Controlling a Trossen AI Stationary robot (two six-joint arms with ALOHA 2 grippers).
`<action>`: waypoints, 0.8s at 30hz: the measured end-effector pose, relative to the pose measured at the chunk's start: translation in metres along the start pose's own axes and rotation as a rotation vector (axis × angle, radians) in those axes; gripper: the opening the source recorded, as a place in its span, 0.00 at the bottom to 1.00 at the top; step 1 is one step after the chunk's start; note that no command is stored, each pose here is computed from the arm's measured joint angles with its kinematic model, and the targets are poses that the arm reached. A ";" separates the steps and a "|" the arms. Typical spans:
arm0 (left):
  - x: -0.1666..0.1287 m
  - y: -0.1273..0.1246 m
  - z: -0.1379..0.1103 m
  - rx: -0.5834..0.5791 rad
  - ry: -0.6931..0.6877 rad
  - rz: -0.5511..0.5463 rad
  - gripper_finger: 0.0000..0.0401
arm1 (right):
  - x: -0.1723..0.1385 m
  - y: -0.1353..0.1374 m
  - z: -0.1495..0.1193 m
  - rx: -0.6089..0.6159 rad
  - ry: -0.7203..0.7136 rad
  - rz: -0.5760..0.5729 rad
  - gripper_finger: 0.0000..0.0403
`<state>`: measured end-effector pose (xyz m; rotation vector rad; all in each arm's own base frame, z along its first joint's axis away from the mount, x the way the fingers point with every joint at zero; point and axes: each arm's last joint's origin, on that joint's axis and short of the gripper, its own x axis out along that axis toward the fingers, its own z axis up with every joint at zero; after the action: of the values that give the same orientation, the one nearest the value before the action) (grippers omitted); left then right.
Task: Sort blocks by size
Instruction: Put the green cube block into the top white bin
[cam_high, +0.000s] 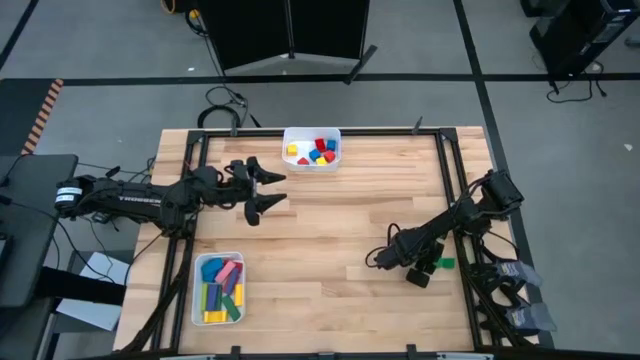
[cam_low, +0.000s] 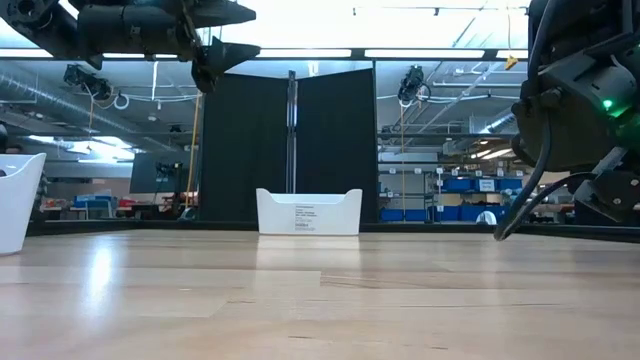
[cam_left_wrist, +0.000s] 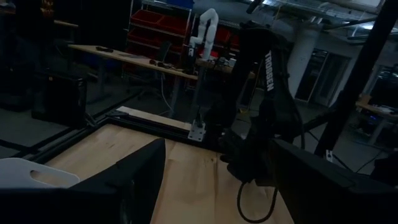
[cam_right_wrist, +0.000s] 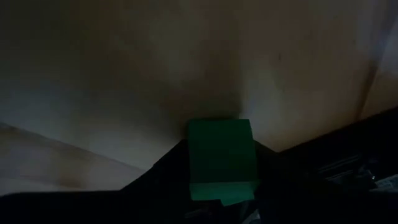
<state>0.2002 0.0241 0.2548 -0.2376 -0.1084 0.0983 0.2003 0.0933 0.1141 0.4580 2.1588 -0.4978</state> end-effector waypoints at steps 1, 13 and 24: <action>0.000 0.000 0.000 0.000 0.000 -0.002 0.73 | 0.000 0.000 0.000 0.000 0.000 0.000 0.36; -0.009 -0.003 0.011 -0.044 -0.047 -0.015 0.73 | -0.040 0.022 0.009 -0.084 -0.291 -0.015 0.37; -0.039 -0.009 0.033 -0.039 -0.132 -0.038 0.73 | -0.118 0.041 0.063 -0.247 -1.025 0.105 0.37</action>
<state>0.1586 0.0190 0.2852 -0.2680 -0.2462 0.0739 0.3287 0.0795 0.1667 0.1142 1.1735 -0.2942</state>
